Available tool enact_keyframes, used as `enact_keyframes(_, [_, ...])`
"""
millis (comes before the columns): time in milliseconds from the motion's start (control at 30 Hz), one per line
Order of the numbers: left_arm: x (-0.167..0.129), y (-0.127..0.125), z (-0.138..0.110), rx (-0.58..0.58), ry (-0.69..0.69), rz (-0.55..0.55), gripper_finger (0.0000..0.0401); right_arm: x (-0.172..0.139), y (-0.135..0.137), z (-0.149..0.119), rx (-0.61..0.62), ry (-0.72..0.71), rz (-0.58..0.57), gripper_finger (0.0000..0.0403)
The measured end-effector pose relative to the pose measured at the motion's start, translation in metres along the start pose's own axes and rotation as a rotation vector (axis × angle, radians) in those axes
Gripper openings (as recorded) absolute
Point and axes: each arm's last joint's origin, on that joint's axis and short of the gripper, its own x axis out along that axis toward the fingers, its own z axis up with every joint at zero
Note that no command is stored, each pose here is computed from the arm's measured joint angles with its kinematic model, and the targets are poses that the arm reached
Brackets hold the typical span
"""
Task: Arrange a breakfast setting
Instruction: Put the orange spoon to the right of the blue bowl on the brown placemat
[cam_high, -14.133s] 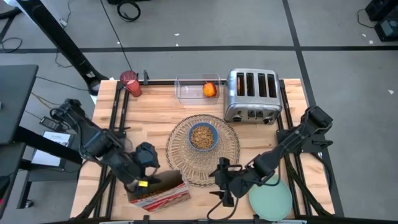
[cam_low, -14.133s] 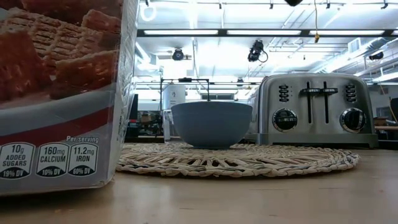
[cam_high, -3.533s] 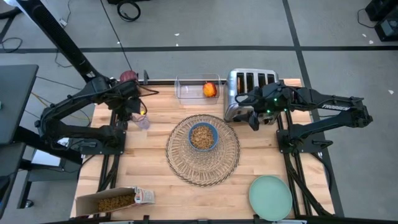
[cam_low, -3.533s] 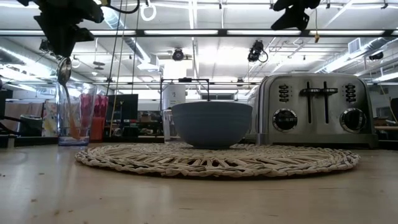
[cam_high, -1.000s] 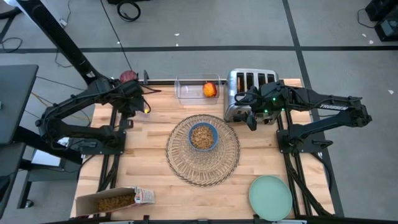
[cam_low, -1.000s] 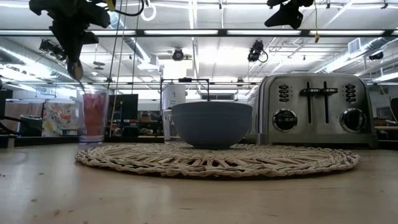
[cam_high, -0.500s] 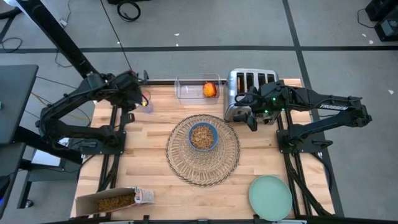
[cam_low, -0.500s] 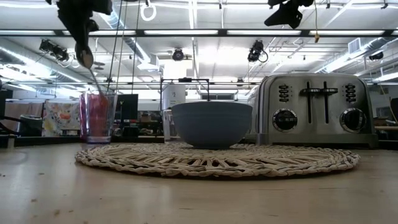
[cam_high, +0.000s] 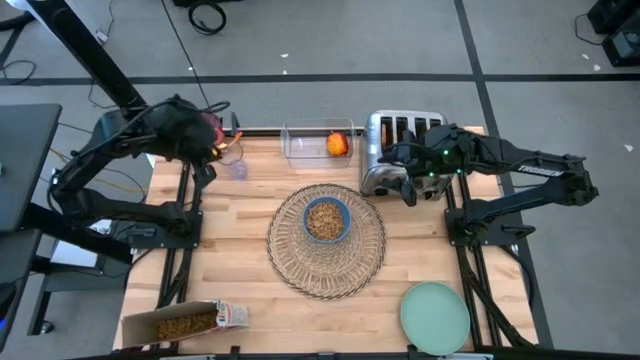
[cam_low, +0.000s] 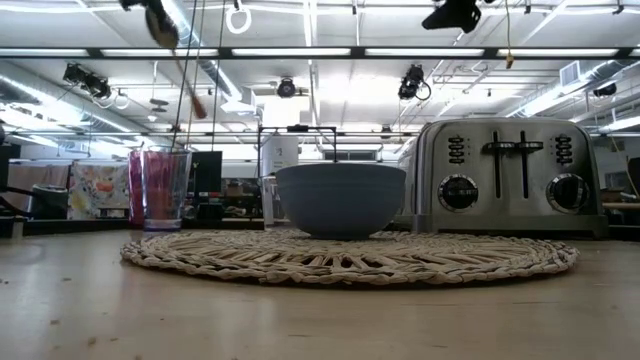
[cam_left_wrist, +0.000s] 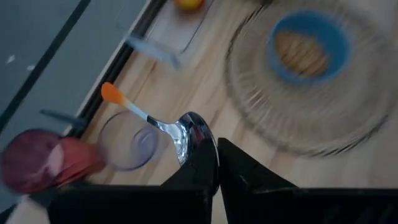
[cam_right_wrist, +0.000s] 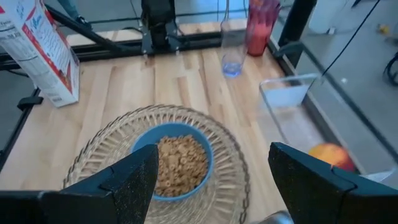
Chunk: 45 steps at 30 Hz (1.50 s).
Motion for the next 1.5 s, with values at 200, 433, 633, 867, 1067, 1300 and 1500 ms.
enact_keyframes(200, [-0.01, -0.03, 0.023, 0.01, -0.232, -0.15, 0.0015, -0.009, -0.004, 0.011, -0.047, -0.043, 0.002, 0.0307])
enact_keyframes(433, [0.011, -0.086, 0.054, 0.229, -0.379, -0.193, 0.0014, -0.018, 0.001, 0.011, -0.051, 0.0, 0.136, 0.0307])
enact_keyframes(633, [0.056, -0.14, 0.066, 0.511, -0.323, -0.091, 0.0014, -0.047, 0.009, 0.02, -0.095, 0.107, 0.114, 0.0304])
enact_keyframes(867, [0.114, -0.191, 0.068, 1.01, -0.228, 0.076, 0.0013, -0.054, 0.027, 0.032, -0.107, 0.081, 0.195, 0.0292])
enact_keyframes(1067, [0.142, -0.221, 0.059, 1.447, -0.16, 0.104, 0.0013, -0.015, 0.049, 0.038, -0.181, 0.114, 0.163, 0.0282])
enact_keyframes(1300, [0.148, -0.235, 0.054, 1.559, -0.162, 0.098, 0.0013, 0.06, 0.073, 0.025, -0.215, 0.307, 0.147, 0.0263])
enact_keyframes(1500, [0.146, -0.239, 0.053, 1.595, -0.189, 0.099, 0.0013, 0.107, 0.087, 0.012, -0.299, 0.383, 0.043, 0.0228])
